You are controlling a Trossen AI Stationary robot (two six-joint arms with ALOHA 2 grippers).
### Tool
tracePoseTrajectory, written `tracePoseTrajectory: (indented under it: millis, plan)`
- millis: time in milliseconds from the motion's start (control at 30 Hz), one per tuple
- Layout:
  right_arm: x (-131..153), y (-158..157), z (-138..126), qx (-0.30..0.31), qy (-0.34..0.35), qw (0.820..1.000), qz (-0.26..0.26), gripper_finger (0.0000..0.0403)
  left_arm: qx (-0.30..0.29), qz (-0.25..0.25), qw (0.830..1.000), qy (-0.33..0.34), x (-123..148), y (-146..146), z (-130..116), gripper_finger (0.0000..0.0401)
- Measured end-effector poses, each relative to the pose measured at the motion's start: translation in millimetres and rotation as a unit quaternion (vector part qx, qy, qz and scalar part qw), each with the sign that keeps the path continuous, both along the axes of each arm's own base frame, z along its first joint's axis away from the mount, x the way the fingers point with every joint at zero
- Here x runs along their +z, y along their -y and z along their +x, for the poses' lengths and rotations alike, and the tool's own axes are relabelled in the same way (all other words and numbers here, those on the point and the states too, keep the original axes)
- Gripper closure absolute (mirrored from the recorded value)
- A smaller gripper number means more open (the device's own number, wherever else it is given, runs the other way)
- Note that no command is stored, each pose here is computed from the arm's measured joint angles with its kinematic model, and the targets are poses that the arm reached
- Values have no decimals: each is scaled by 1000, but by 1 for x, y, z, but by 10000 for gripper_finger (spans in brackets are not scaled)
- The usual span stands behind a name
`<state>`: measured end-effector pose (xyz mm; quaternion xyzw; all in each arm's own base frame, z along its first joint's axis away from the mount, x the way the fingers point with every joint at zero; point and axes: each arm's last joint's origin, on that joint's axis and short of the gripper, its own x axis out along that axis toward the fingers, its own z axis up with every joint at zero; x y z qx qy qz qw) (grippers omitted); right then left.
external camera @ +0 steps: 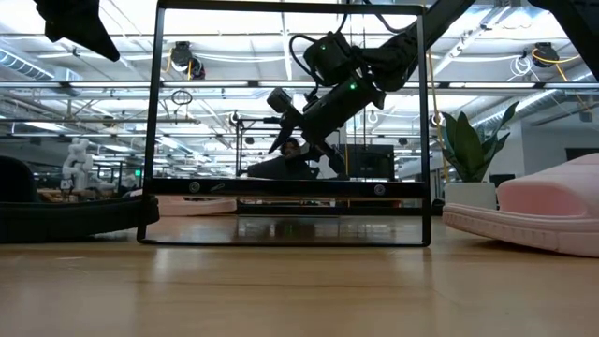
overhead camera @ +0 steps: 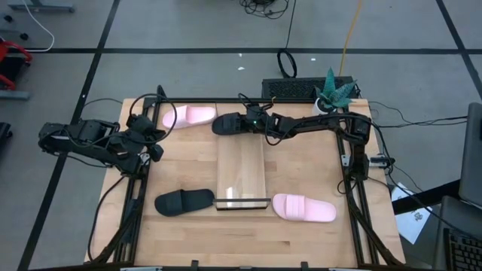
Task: Pick and place slides into the shelf
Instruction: Put the top black slipper on the shelf
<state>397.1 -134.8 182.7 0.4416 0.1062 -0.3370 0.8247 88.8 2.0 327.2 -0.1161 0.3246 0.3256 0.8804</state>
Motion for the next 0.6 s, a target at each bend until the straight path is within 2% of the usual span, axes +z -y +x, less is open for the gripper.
tracePoseTrajectory:
  millis: [467, 600]
  plan:
    - [0, 0, 0, 2, 0, 1000, 0, 268, -1, 1, 1000, -1, 0, 0, 0, 375]
    - [0, -2, 1, 35, 9, 999, 19, 268, -8, 7, 1000, -6, 0, 0, 0, 375]
